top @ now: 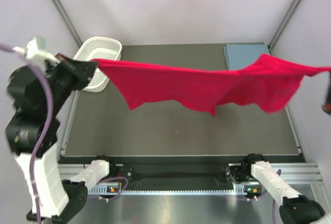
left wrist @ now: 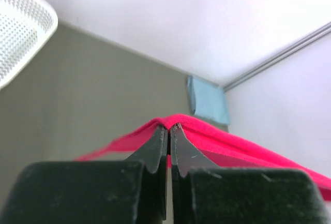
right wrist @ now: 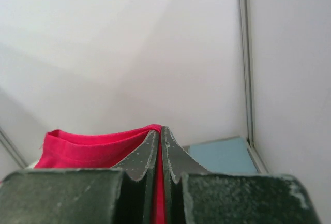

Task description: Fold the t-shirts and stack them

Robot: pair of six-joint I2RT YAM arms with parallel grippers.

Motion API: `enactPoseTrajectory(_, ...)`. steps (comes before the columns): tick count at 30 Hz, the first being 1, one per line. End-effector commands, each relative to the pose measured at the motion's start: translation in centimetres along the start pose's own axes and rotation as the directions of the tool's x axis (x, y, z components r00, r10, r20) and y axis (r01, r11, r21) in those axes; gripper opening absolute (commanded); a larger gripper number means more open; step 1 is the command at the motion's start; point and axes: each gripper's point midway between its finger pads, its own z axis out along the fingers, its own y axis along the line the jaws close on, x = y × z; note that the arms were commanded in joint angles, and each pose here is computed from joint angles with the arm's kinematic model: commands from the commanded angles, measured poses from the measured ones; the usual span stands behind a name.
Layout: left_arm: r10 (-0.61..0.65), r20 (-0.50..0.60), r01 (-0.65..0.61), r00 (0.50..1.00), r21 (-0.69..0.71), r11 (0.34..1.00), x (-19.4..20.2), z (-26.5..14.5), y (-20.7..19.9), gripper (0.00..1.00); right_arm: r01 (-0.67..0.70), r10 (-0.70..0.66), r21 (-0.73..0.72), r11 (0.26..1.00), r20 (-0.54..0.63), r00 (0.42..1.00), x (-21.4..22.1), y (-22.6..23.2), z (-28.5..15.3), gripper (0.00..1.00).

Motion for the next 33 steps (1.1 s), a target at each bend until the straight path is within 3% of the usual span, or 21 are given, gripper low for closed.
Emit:
enactPoseTrajectory(1,0.055,0.171,-0.059,0.984,0.021,0.998,-3.4,-5.6,-1.4,0.0,0.011,-0.011,-0.008,1.0,0.082,0.997,-2.9,-0.5,-3.9,0.0)
enactPoseTrajectory(4,0.098,0.268,-0.105,0.958,0.012,0.994,-5.4,-9.0,-1.9,0.0,-0.012,0.015,-0.019,1.0,0.13,0.991,-5.0,-0.7,-6.9,0.0)
enactPoseTrajectory(8,0.087,0.257,-0.096,0.962,0.022,0.995,-5.6,-8.3,-2.1,0.0,-0.036,0.041,-0.038,0.999,0.146,0.988,-5.2,-0.3,-6.6,0.0)
enactPoseTrajectory(9,0.084,0.247,-0.094,0.965,0.027,0.995,-5.5,-7.7,-2.2,0.0,-0.025,0.027,-0.026,0.999,0.098,0.995,-3.4,-0.2,-4.8,0.0)
enactPoseTrajectory(17,0.103,0.199,-0.107,0.975,0.009,0.994,-5.9,1.1,-2.9,0.0,0.101,-0.097,-0.057,0.993,0.072,0.993,-0.1,1.8,5.5,0.0)
enactPoseTrajectory(22,0.111,0.176,-0.11,0.978,-0.012,0.994,-5.9,5.4,-2.9,0.0,0.133,-0.128,-0.088,0.987,0.06,0.99,0.9,3.0,9.3,0.0)
enactPoseTrajectory(27,0.134,0.163,-0.128,0.977,-0.046,0.991,-5.6,6.1,-2.2,0.0,0.137,-0.132,-0.123,0.983,0.051,0.99,1.3,3.6,9.2,0.0)
enactPoseTrajectory(33,0.134,0.16,-0.128,0.978,-0.047,0.991,-4.9,3.9,-1.5,0.0,0.133,-0.129,-0.129,0.983,0.035,0.991,1.0,3.0,6.1,0.0)
